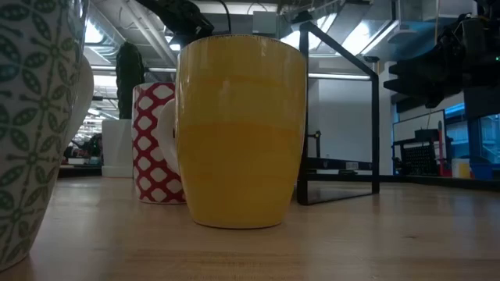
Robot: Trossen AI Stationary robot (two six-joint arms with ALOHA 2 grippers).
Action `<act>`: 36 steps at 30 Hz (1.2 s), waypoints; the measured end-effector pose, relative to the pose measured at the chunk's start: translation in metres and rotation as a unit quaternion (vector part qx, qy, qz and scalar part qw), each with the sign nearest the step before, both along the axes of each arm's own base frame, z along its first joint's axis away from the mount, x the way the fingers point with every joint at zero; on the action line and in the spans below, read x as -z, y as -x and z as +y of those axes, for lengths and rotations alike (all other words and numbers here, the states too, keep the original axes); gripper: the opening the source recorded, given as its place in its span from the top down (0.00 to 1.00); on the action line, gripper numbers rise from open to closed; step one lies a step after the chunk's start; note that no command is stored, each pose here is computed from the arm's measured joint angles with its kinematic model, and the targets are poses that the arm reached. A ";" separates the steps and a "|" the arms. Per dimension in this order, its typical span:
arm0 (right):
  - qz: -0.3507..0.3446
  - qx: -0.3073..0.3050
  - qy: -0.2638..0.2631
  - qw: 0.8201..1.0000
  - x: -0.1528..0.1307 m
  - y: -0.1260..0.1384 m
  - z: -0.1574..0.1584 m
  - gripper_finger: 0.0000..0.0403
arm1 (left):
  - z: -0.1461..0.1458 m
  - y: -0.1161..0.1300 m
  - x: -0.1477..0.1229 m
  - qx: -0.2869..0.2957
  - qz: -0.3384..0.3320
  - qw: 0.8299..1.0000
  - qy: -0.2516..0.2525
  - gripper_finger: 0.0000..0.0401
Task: Place coffee mugs
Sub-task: Put the gray mug on the shelf
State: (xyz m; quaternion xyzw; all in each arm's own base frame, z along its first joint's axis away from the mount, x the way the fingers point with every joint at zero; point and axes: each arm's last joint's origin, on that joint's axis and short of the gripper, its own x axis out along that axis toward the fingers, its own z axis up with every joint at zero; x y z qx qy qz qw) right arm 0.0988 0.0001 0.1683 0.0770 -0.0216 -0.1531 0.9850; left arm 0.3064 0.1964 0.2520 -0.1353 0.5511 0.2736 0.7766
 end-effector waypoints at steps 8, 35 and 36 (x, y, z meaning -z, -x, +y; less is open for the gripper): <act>0.000 0.000 0.000 1.000 0.000 0.000 0.000 0.40 | 0.000 0.000 -0.002 0.001 0.006 1.000 -0.006 0.66; 0.000 -0.008 0.000 1.000 0.000 0.000 0.000 0.40 | -0.132 0.009 -0.164 0.232 -0.110 0.967 -0.008 0.99; 0.000 -0.008 0.001 1.000 0.000 0.000 0.000 0.40 | -0.139 0.011 -0.158 0.242 -0.107 0.964 -0.007 1.00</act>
